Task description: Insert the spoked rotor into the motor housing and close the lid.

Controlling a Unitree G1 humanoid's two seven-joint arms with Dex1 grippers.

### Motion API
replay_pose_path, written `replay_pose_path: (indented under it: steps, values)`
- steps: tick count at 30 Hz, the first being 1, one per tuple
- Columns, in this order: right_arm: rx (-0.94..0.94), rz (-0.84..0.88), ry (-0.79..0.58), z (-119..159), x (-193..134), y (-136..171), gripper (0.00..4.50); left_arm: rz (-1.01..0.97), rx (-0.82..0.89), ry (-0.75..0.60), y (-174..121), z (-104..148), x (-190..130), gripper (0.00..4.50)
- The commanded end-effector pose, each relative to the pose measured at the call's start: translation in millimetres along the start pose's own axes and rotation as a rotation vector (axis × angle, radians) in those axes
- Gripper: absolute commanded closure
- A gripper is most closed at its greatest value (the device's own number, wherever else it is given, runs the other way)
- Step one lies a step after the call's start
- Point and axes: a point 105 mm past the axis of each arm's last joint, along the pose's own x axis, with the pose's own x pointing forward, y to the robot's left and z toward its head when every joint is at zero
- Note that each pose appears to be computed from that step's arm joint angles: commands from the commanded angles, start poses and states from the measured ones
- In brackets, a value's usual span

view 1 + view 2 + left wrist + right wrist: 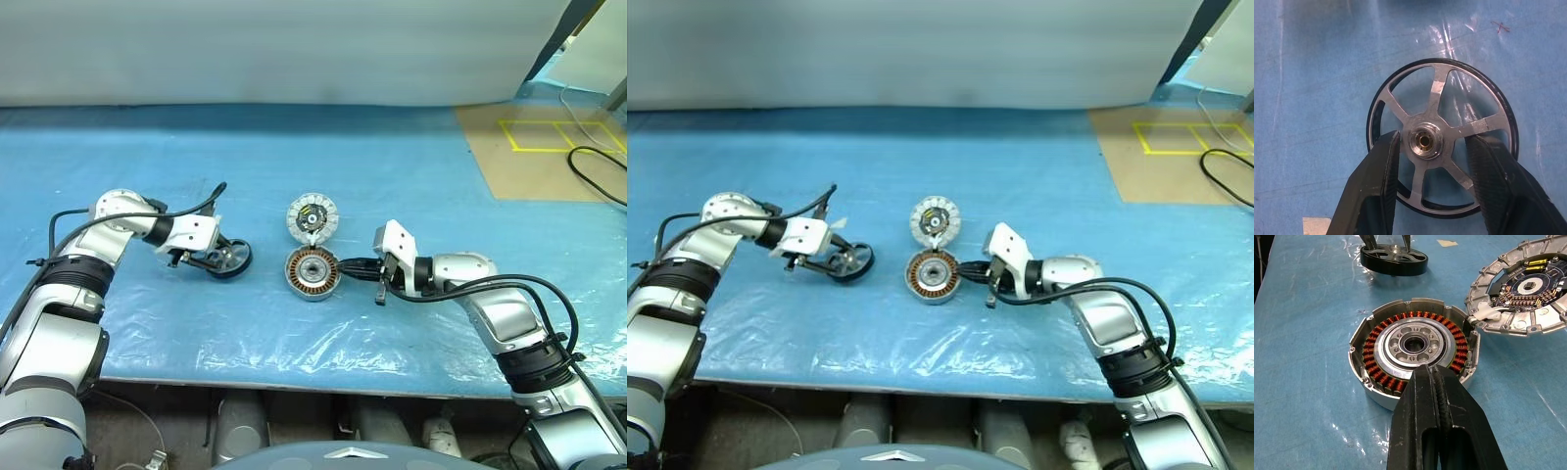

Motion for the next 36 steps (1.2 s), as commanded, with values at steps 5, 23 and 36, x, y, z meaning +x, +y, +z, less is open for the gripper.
replay_pose_path:
  steps: [5, 23, 36]
  values:
    - [-0.032, 0.007, -0.019, 7, 2, 2, 4.50, -0.064, 0.127, 0.145, -9, -16, -2, 2.33]
    - [-0.033, -0.005, -0.013, 4, 4, 1, 4.50, -0.088, 0.154, 0.122, -10, -15, 6, 2.33]
    - [-0.043, -0.010, -0.007, 4, 5, 0, 4.50, -0.071, 0.100, 0.044, -10, -7, 7, 2.79]
